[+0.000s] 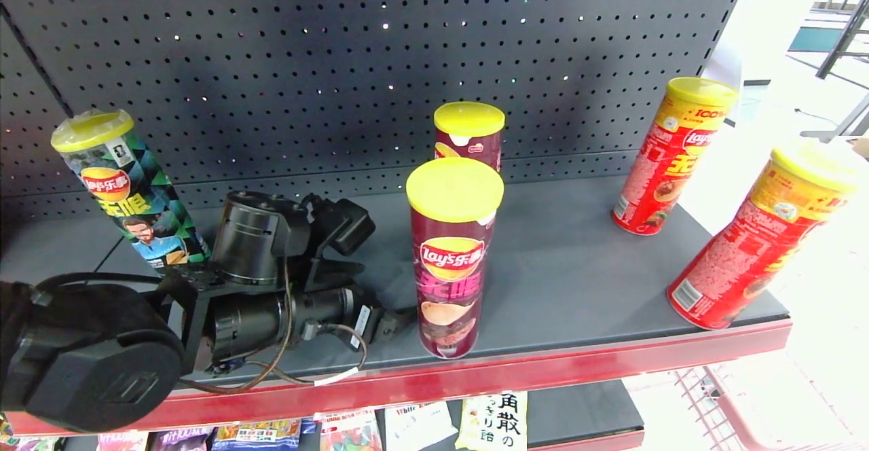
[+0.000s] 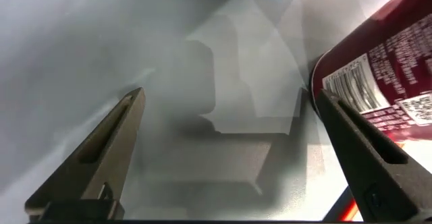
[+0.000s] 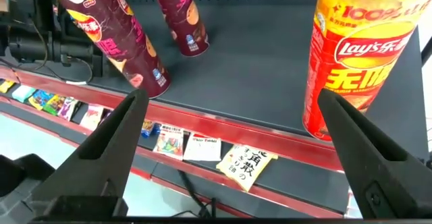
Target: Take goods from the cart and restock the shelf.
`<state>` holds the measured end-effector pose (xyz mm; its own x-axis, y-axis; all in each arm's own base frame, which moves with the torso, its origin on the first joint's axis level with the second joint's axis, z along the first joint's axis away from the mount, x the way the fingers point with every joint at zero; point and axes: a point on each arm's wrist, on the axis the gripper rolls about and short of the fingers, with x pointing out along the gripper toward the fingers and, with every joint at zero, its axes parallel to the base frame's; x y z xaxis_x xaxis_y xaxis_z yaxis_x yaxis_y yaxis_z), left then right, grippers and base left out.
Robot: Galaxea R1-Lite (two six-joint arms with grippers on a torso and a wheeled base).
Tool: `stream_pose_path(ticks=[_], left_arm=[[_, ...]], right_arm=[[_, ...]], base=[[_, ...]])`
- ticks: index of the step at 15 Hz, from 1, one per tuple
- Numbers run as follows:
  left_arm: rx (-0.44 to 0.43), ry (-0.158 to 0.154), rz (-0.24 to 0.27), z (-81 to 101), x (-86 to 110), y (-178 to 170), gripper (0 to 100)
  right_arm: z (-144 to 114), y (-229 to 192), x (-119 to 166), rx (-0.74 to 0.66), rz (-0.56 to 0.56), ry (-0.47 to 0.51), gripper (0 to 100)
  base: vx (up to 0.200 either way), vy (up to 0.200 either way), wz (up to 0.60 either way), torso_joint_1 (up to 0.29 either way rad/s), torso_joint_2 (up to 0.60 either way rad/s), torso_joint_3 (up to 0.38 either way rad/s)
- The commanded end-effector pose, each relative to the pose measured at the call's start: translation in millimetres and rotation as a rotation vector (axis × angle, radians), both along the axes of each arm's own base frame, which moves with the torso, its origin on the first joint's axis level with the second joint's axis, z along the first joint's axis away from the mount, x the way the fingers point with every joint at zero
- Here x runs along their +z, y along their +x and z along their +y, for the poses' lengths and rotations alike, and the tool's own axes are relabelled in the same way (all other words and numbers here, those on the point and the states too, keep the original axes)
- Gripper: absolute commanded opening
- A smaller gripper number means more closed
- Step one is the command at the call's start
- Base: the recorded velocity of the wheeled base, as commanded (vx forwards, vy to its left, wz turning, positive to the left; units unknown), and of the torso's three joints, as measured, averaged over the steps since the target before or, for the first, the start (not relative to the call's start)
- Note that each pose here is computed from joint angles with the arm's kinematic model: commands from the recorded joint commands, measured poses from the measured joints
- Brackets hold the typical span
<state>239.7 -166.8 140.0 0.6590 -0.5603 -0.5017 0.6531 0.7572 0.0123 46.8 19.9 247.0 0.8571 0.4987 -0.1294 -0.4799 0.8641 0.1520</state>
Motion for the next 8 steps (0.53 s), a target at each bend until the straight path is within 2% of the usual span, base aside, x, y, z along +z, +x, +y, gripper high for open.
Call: stream_pose_path(ticks=[1, 6, 8], left_arm=[[-0.001, 0.003, 0.004, -0.3, -1.2, -0.4, 100], [0.004, 0.005, 0.006, 1.4, -1.4, -1.9, 100], [0.024, -0.012, -0.014, 6.7, 6.1, -3.2, 100]], right_arm=[[0.7, 2.0, -0.9, 0.001, 0.01, -0.002, 100], [1.0, 2.9, -2.5, 0.002, 0.019, -0.004, 100], [0.8, 2.4, -7.8, 0.002, 0.032, -0.009, 100]], base=[[0.0, 0.0, 0.0, 0.0, 0.0, 0.0], [0.0, 0.0, 0.0, 0.0, 0.0, 0.0], [0.0, 0.0, 0.0, 0.0, 0.0, 0.0]])
